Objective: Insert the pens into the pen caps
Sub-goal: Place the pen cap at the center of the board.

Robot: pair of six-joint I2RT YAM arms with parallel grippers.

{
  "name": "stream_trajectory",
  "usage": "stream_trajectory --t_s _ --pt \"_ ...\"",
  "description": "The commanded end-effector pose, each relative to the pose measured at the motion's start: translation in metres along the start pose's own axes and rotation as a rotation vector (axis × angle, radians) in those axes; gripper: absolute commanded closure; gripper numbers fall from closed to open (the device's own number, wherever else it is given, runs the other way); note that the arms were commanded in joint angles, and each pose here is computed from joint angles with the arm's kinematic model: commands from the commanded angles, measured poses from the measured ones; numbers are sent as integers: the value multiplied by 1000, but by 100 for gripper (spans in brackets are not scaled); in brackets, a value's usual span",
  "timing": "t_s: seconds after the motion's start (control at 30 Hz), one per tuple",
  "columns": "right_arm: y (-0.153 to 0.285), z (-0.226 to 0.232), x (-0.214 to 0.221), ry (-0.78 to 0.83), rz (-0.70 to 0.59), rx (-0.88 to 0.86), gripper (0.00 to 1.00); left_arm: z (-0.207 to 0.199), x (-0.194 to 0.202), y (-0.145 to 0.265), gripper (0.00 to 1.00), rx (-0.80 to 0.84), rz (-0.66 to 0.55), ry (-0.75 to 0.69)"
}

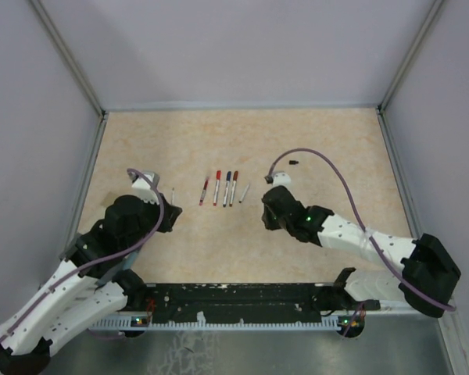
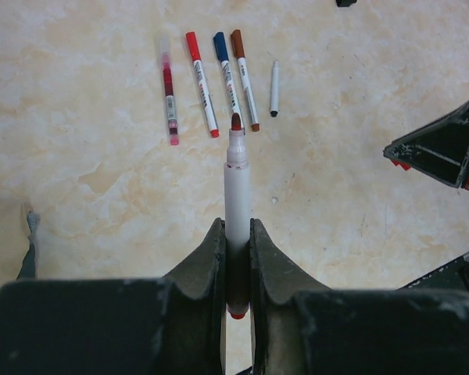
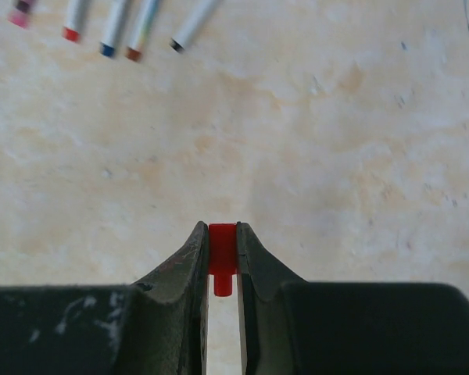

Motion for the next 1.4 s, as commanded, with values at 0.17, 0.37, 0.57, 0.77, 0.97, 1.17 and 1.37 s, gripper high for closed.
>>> stream_trajectory --t_s 0.17,0.37,0.57,0.77,0.97,1.17,1.37 --pt "7 -32 47 -93 69 167 100 -5 -3 -3 100 26 -1 -13" --pt "0 -33 63 -95 95 161 100 -4 -1 -6 100 19 8 -14" --pt "-3 -39 79 -84 155 204 100 -4 0 -6 100 12 12 -13" --pt "-1 -47 96 -81 226 261 100 -4 0 -6 100 17 8 -11" --pt "-5 -50 107 -63 277 303 98 -5 0 -6 100 23 11 -13" --pt "-4 -49 117 -31 358 312 88 -5 0 -5 100 22 7 -11" --pt "4 -42 120 -26 420 262 79 -5 -2 -4 100 32 -2 -11"
Point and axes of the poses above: each gripper's point midway between its finger pads, its own y axis back along the fingers, its own z axis along the line the jaws close on, x = y × z, the point moved 4 cm from there along y, back along the fingers, and after that the axes turned 10 degrees about y, right-handed, at the moved point
